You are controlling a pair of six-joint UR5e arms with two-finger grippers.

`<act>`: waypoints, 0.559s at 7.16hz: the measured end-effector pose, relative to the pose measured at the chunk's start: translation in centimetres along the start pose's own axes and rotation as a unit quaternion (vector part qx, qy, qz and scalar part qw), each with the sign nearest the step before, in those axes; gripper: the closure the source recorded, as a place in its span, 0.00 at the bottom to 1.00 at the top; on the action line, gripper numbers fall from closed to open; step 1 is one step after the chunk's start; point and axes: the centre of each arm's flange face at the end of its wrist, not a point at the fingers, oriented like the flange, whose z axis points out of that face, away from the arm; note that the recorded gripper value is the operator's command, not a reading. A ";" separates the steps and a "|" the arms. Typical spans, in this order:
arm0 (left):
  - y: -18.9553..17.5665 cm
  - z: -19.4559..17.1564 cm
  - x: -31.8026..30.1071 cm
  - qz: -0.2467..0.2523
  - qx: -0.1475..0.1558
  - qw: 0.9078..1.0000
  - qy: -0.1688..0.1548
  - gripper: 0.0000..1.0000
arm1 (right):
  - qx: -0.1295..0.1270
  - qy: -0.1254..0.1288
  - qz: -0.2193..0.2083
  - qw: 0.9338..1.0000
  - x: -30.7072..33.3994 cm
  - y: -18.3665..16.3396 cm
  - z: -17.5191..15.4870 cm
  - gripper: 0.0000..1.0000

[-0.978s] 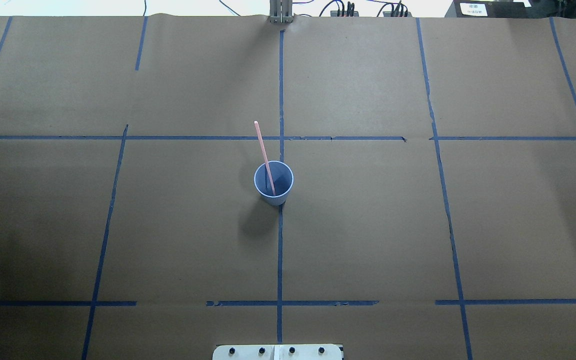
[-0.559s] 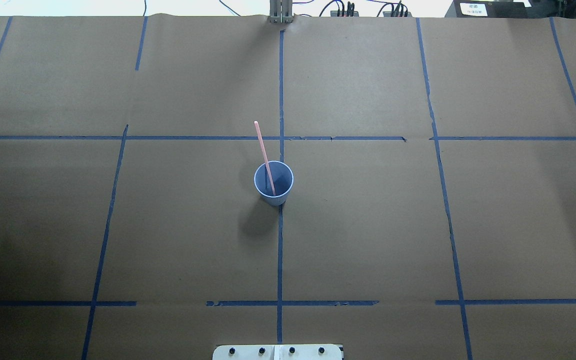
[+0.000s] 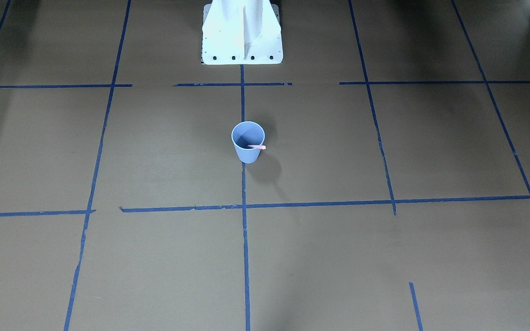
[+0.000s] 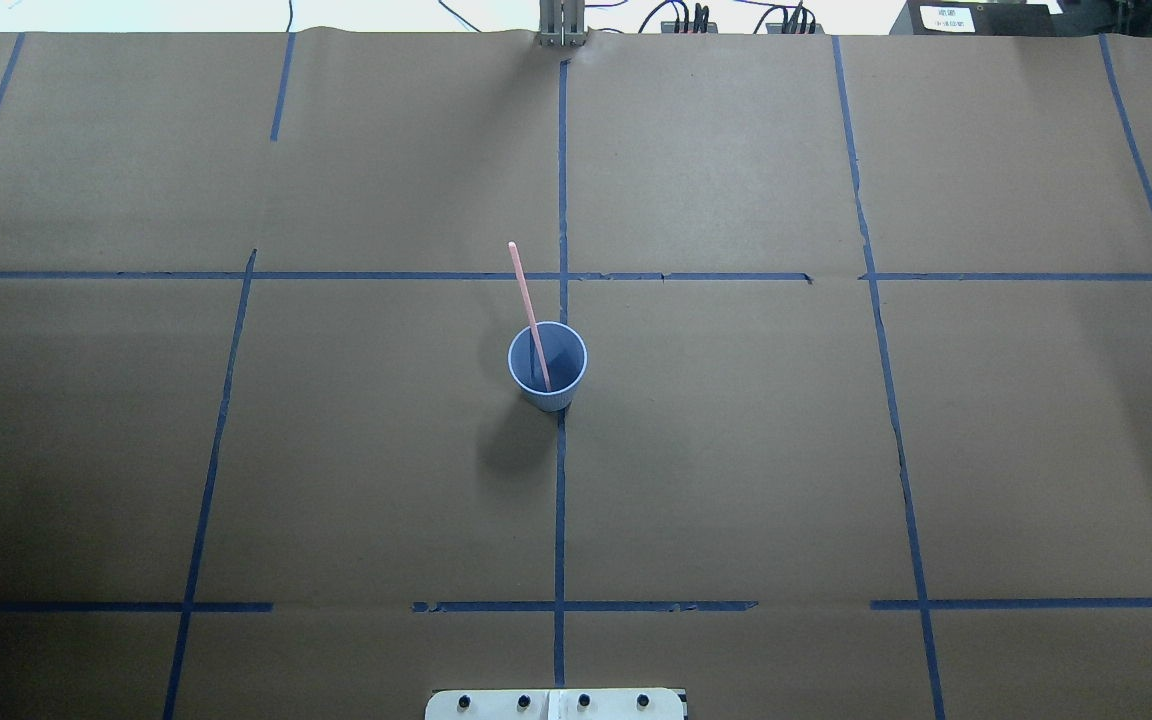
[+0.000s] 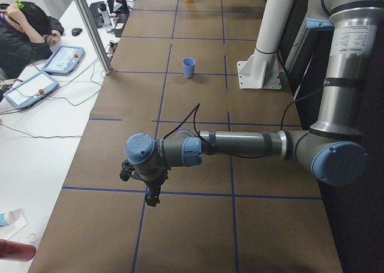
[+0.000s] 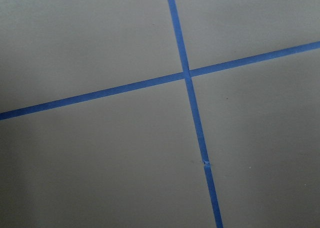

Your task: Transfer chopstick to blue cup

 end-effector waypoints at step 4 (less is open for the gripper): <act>0.1 -0.4 0.0 -0.026 0.005 1.000 -0.001 0.00 | 0.002 0.000 -0.001 1.000 0.1 -0.1 -0.2 0.00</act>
